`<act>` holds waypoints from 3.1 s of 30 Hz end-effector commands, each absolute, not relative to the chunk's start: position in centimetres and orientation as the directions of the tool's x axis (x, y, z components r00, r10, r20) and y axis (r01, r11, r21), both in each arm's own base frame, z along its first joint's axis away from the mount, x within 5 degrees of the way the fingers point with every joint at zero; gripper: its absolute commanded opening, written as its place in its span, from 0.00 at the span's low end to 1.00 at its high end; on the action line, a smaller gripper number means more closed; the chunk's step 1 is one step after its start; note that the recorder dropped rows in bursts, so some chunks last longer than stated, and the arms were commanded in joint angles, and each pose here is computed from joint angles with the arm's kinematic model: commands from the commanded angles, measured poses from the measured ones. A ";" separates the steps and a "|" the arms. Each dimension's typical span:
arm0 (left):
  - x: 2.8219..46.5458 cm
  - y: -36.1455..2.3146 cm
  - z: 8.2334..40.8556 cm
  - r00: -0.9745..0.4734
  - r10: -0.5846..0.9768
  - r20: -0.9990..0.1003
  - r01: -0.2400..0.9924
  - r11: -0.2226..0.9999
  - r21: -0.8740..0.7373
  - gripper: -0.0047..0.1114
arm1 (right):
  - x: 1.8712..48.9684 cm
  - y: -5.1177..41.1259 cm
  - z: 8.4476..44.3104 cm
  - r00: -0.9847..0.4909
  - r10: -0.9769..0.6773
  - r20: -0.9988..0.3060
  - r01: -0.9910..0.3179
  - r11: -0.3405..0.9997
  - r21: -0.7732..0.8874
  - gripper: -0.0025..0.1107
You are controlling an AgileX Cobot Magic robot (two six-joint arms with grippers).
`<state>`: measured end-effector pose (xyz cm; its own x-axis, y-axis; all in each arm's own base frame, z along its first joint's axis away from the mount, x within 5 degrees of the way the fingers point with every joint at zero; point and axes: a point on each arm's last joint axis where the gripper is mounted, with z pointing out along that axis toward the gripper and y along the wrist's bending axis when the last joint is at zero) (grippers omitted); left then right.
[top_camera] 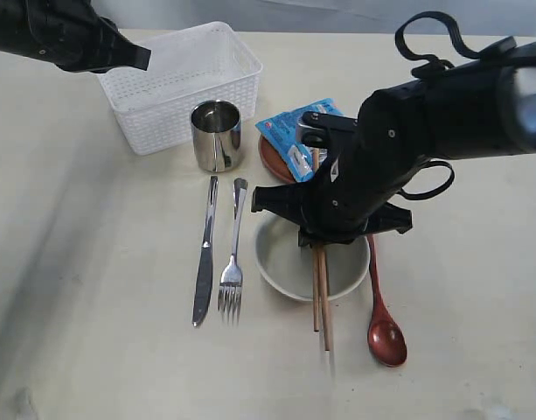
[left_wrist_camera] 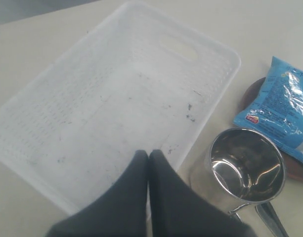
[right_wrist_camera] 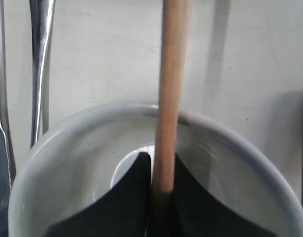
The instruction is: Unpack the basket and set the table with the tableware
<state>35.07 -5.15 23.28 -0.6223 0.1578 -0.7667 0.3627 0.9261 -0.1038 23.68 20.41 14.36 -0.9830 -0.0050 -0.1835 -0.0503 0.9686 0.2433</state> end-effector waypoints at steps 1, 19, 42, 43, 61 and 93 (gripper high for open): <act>34.9 -5.1 23.3 -0.623 0.145 -0.768 0.352 0.929 -0.110 0.04 | 23.6 20.4 14.9 -0.978 -0.020 -0.207 -0.072 0.965 0.250 0.11; 34.9 -5.1 23.3 -0.623 0.145 -0.768 0.352 0.929 -0.110 0.04 | 23.6 20.3 14.9 -0.978 -0.033 -0.204 -0.084 0.966 0.244 0.55; 34.9 -5.1 23.3 -0.623 0.145 -0.768 0.352 0.929 -0.110 0.04 | 23.6 20.6 15.2 -0.979 0.053 -0.195 -0.007 0.955 0.297 0.55; 34.9 -5.1 23.3 -0.623 0.145 -0.768 0.352 0.929 -0.110 0.04 | 23.6 20.7 15.2 -0.980 0.063 -0.189 0.002 0.953 0.304 0.55; 34.9 -5.1 23.3 -0.623 0.145 -0.768 0.352 0.929 -0.110 0.04 | 23.5 20.9 15.5 -0.979 0.101 -0.175 0.036 0.940 0.340 0.55; 34.9 -5.1 23.3 -0.623 0.145 -0.768 0.352 0.929 -0.110 0.04 | 13.8 18.3 23.7 -0.546 -0.831 -0.105 -0.821 0.506 0.265 0.03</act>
<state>35.07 -5.15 23.28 -0.6223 0.1578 -0.7667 0.3627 0.9261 -0.1038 15.47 17.07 23.65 -0.7244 -0.6870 -0.0567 -0.6817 0.7016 0.2076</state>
